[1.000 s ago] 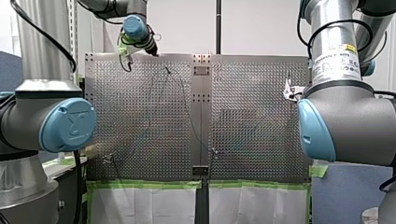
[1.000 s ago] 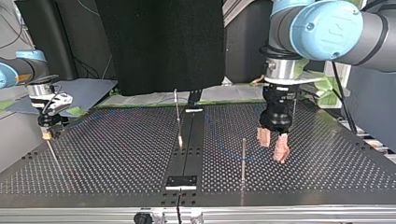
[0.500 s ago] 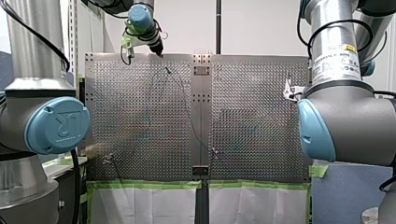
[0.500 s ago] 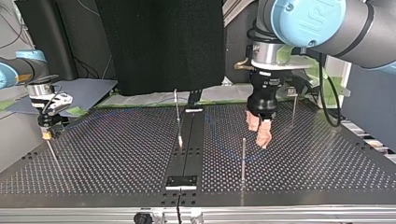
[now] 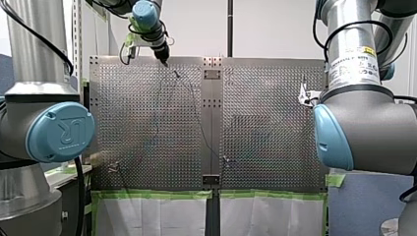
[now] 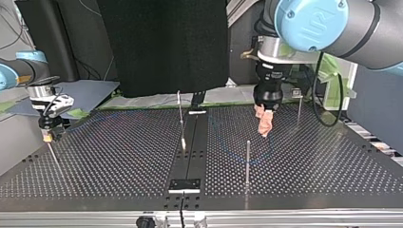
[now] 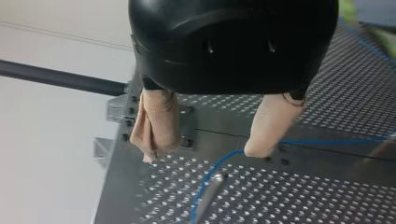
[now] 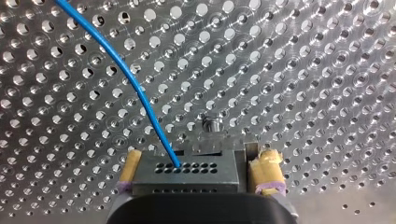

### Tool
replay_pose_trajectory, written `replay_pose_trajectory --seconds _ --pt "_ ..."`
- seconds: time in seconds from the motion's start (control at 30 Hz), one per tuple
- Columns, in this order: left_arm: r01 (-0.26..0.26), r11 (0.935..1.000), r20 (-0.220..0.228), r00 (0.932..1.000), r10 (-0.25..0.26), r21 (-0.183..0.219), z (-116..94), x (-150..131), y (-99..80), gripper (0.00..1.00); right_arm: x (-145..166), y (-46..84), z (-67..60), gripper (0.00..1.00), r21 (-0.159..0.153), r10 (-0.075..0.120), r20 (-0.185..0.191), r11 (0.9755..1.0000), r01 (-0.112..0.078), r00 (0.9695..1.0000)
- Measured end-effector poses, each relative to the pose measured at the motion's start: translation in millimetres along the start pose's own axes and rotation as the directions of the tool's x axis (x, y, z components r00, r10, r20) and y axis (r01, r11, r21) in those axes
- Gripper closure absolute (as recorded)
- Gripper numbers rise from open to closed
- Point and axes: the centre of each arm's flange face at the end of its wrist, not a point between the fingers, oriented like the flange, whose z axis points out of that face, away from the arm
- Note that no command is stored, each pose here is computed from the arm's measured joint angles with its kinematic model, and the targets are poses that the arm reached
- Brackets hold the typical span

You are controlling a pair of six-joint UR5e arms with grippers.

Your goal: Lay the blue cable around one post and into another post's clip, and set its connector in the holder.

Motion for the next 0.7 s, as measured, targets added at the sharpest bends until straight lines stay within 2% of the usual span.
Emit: replay_pose_trajectory --seconds 0.23,0.37,0.7 --pt "-0.075 0.9972 -0.056 0.9956 0.075 0.001 -5.8 5.2 1.9 0.00 0.0 0.0 0.0 0.00 0.000 0.000 0.000 1.0000 0.000 1.0000" --pt "-0.111 0.9939 -0.095 0.9893 0.110 0.004 -9.3 8.7 4.2 0.00 0.0 0.0 0.0 0.00 0.000 0.000 0.000 1.0000 0.000 1.0000" --pt "-0.142 0.9898 -0.192 0.9711 0.141 0.010 -19.8 16.5 9.4 0.00 0.0 0.0 0.0 0.00 0.000 0.000 0.000 1.0000 0.000 1.0000"
